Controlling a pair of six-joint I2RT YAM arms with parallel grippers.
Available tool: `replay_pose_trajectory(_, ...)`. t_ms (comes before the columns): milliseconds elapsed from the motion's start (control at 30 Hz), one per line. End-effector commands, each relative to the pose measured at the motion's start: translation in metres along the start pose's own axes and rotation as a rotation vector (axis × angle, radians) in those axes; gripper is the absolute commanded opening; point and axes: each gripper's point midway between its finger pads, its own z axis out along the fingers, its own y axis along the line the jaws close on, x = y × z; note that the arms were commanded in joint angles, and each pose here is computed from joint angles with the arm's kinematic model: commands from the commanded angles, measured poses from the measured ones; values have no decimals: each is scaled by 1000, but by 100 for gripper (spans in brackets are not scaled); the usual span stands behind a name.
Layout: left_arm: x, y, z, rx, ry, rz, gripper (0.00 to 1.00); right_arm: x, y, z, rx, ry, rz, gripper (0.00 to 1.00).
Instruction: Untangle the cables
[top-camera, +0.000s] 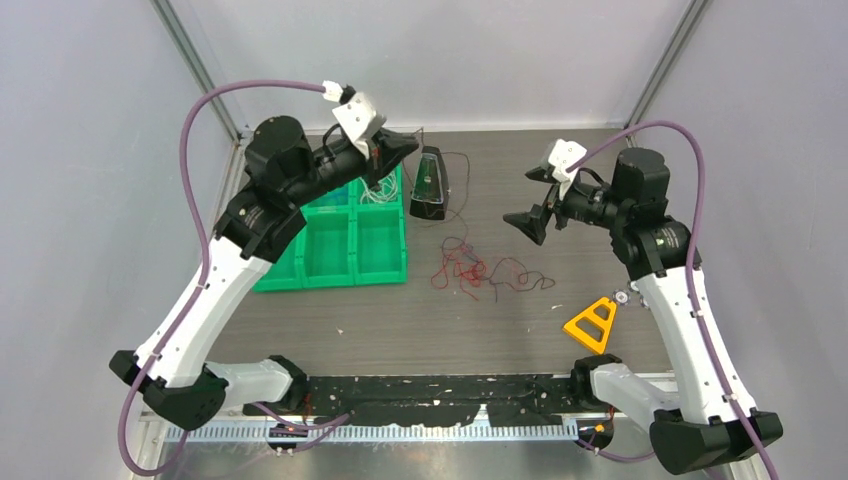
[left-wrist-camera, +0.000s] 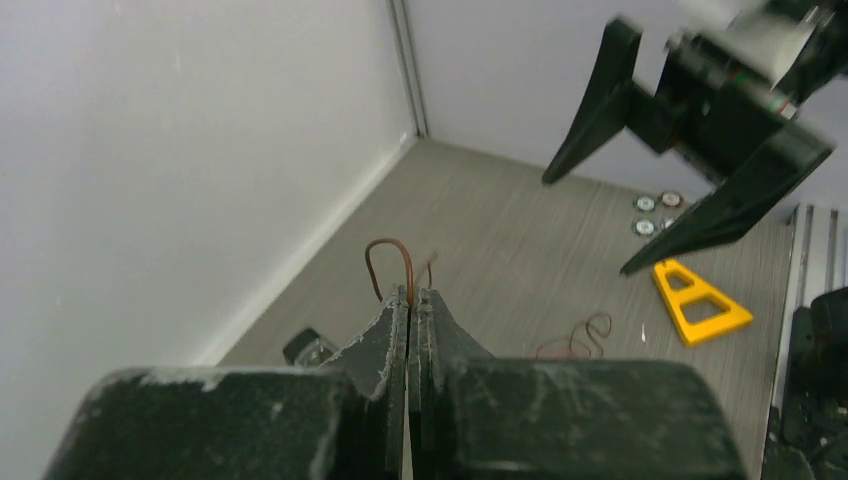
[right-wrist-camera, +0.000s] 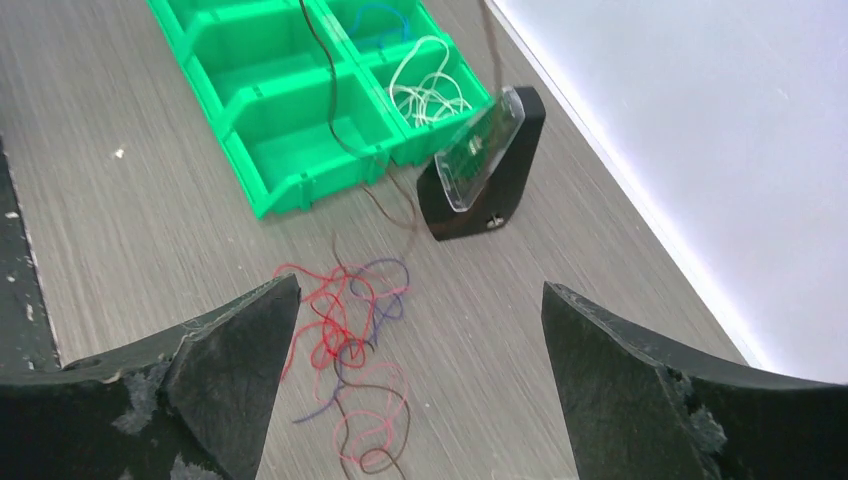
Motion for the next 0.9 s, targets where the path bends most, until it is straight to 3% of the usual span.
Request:
replay_pose_trajectory(0, 1, -2, -23, -2, -32, 7, 0, -14, 6, 4, -50, -36, 74, 97)
replay_pose_trajectory(233, 28, 19, -35, -25, 5, -69, 0, -16, -1, 12, -50, -40, 106, 97)
replay_pose_trajectory(533, 72, 50, -63, -131, 88, -53, 0, -17, -1, 16, -61, -45, 154, 97)
replay_pose_trajectory(700, 71, 74, -75, -187, 90, -41, 0, -78, -16, 3, 8, -204, 190, 96)
replay_pose_trajectory(867, 50, 67, -77, -145, 63, -7, 0, -166, -39, -19, 75, -406, 366, 96)
